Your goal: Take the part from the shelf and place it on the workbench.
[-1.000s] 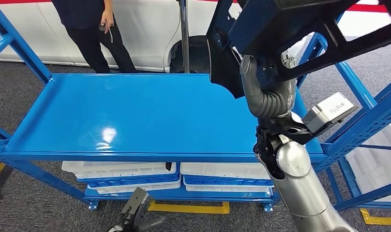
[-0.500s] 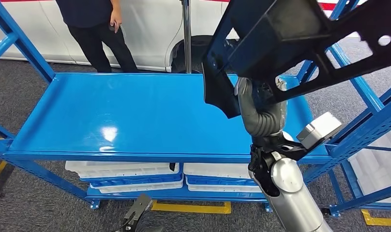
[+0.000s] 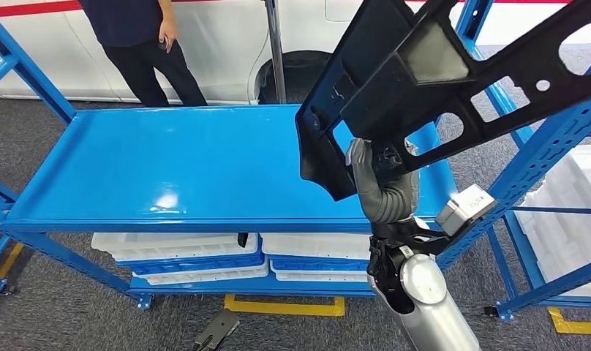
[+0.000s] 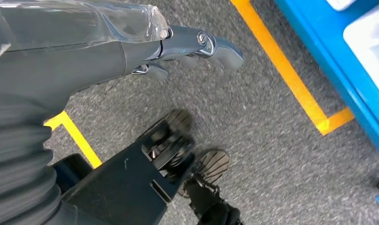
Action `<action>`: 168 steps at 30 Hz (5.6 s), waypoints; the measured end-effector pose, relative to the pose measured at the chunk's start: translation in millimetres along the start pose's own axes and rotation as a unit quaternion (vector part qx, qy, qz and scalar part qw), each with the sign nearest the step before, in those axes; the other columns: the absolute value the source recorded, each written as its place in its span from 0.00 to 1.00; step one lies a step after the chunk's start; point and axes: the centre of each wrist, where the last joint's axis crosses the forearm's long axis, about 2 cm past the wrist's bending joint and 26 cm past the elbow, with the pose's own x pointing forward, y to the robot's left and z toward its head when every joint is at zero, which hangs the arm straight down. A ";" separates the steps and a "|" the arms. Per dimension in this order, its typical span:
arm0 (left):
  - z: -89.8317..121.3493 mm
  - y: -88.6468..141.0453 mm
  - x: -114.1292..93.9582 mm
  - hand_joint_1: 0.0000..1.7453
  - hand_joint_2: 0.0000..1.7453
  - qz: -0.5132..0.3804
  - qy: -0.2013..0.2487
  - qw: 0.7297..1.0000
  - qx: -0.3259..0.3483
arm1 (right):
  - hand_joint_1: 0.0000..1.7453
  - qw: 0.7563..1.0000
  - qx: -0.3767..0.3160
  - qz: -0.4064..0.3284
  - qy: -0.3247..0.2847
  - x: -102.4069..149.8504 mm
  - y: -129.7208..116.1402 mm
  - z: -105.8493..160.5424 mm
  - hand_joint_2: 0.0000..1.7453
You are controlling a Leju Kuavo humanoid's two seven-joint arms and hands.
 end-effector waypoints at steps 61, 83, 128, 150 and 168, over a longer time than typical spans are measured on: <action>1.1 -6.7 -3.6 0.00 1.00 -0.040 0.039 0.998 -0.028 | 1.00 0.999 0.039 0.010 0.007 -15.9 4.2 1.9 1.00; 1.0 -10.7 -2.4 0.00 1.00 -0.040 0.037 0.998 -0.026 | 1.00 0.999 0.041 0.008 0.012 -18.4 4.3 2.8 1.00; 0.9 -9.4 -3.2 0.00 1.00 -0.049 0.036 0.998 -0.018 | 1.00 0.999 0.041 0.006 0.011 -19.9 5.9 0.3 1.00; 0.9 -8.8 -3.3 0.00 1.00 -0.064 0.022 0.998 0.002 | 1.00 0.999 0.039 0.017 0.012 -19.7 5.1 0.2 1.00; -1.3 -2.4 6.1 0.00 1.00 -0.115 -0.019 0.991 0.059 | 1.00 0.999 0.028 0.030 0.014 -20.3 3.2 4.0 1.00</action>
